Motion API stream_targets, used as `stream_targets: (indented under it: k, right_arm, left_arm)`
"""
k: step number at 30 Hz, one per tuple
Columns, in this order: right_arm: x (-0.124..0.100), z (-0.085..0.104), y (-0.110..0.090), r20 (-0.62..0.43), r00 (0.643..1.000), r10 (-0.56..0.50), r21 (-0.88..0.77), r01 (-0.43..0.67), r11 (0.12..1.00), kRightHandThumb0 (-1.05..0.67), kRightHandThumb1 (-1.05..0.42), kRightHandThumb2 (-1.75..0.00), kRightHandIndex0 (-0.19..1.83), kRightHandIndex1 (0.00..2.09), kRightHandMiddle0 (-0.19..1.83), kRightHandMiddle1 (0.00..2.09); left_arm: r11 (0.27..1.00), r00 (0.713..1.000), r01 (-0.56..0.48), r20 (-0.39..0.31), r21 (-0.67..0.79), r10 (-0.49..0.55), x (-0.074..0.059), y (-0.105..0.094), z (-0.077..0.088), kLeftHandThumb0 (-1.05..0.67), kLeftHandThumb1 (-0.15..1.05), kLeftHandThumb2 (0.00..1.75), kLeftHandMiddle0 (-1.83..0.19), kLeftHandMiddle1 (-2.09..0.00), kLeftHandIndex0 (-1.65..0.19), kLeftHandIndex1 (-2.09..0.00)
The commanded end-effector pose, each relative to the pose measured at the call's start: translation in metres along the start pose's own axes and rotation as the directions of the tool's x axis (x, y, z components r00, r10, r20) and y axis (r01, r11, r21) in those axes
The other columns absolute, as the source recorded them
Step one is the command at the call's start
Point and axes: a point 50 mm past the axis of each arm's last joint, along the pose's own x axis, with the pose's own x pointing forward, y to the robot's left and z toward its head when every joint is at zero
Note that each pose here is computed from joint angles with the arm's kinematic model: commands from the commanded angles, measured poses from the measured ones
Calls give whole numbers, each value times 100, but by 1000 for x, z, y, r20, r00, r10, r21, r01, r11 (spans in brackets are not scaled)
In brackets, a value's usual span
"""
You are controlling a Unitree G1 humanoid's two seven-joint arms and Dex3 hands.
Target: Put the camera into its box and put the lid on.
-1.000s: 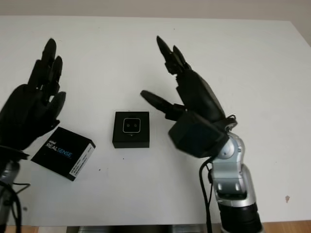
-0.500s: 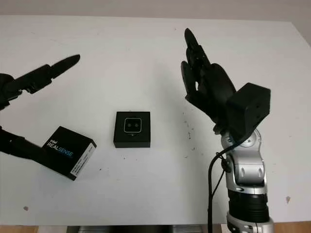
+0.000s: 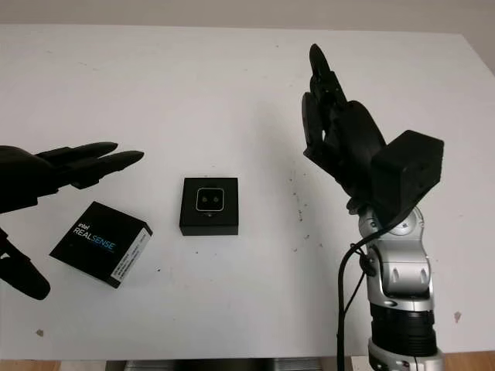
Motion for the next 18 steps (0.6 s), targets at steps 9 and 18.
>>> stream_targets:
  k: [9, 18]
  right_arm:
    - [-5, 3, 0, 6, 1000, 2, -37, -2, 999, -74, -105, -73, -17, 4, -16, 4]
    - [-8, 4, -3, 9, 1000, -14, -53, 14, 999, -73, -105, -73, -16, 5, -14, 5]
  left_arm:
    - [1000, 999, -25, -39, -8, 25, 20, -27, -3, -84, 73, 5, 19, -1, 19, 0]
    - [996, 1000, -21, -7, -83, 20, 32, -44, 0, -85, 82, 7, 15, -6, 17, -4]
